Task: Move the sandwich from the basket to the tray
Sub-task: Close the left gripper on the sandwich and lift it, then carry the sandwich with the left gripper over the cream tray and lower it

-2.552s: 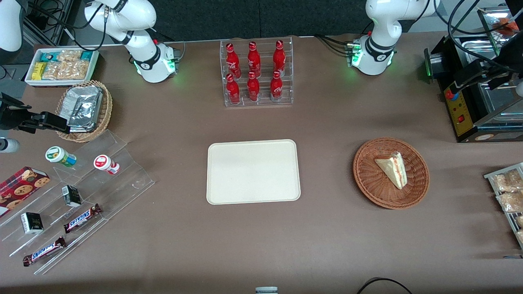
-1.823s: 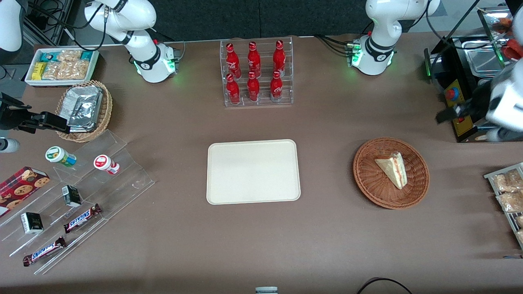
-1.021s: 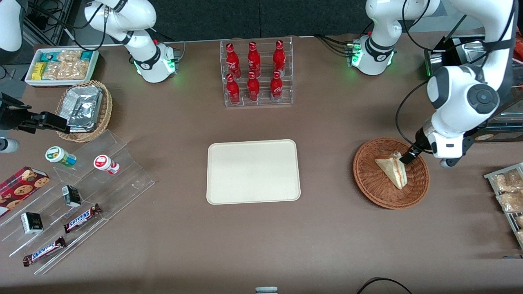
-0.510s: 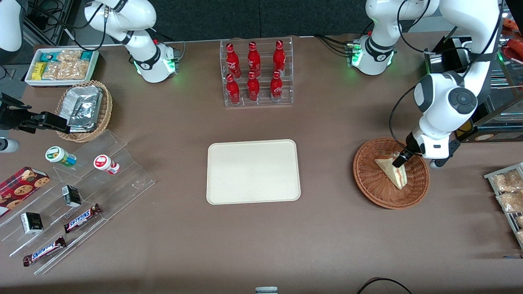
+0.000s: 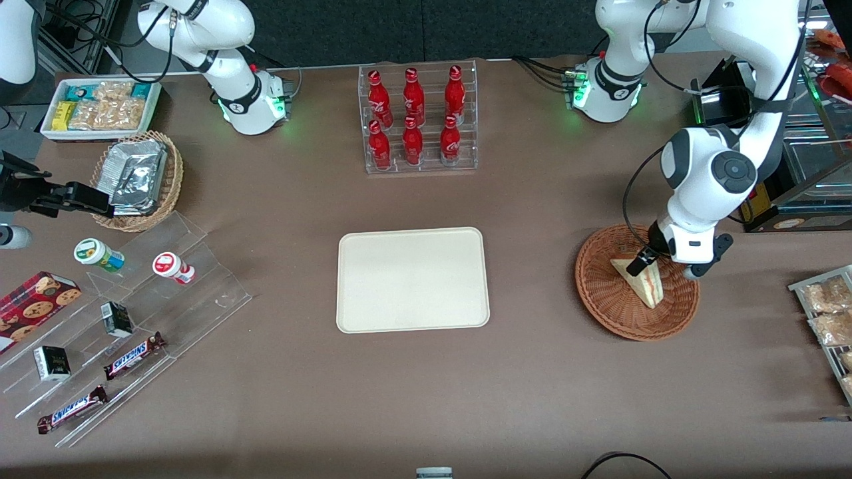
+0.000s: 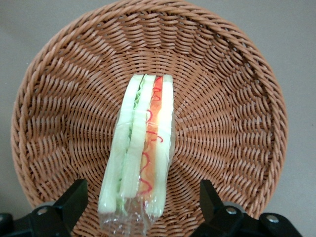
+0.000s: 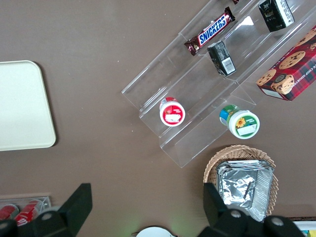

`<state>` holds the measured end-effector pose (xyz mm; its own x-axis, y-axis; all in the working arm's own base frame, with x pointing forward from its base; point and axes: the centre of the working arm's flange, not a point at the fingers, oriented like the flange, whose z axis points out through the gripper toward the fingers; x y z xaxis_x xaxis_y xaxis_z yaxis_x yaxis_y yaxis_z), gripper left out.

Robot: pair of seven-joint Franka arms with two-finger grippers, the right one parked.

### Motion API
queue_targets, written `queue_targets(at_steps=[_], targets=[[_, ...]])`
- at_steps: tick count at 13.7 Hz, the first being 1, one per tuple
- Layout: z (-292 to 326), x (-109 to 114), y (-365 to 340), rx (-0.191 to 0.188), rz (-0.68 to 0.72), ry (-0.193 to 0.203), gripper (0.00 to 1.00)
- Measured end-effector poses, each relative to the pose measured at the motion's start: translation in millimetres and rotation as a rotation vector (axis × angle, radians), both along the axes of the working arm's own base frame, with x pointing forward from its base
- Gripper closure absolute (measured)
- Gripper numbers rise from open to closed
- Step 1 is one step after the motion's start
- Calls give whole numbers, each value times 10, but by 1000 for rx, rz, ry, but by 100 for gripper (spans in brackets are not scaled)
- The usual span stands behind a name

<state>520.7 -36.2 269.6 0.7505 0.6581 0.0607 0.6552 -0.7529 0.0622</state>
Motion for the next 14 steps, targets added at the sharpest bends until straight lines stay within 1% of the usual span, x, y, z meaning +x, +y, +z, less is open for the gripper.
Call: queue_targets(at_steps=[2, 3, 4, 5, 7, 8, 9, 10, 11, 12, 13, 14], targets=[[-110, -3, 12, 0, 2, 11, 1], [-151, -3, 17, 0, 3, 13, 7], [-172, -1, 20, 0, 4, 12, 16], [-174, 2, 21, 0, 4, 10, 30], [-164, 10, 17, 4, -3, 7, 51], [-153, 12, 8, 18, -30, 7, 60], [-131, 13, -10, 44, -67, 18, 65], [-76, 24, -46, 64, -94, 46, 68], [36, 51, -133, 79, -116, 83, 70], [228, 96, -289, 91, -141, 125, 72], [483, 144, -497, 105, -166, 163, 77], [774, 187, -751, 119, -188, 186, 81]])
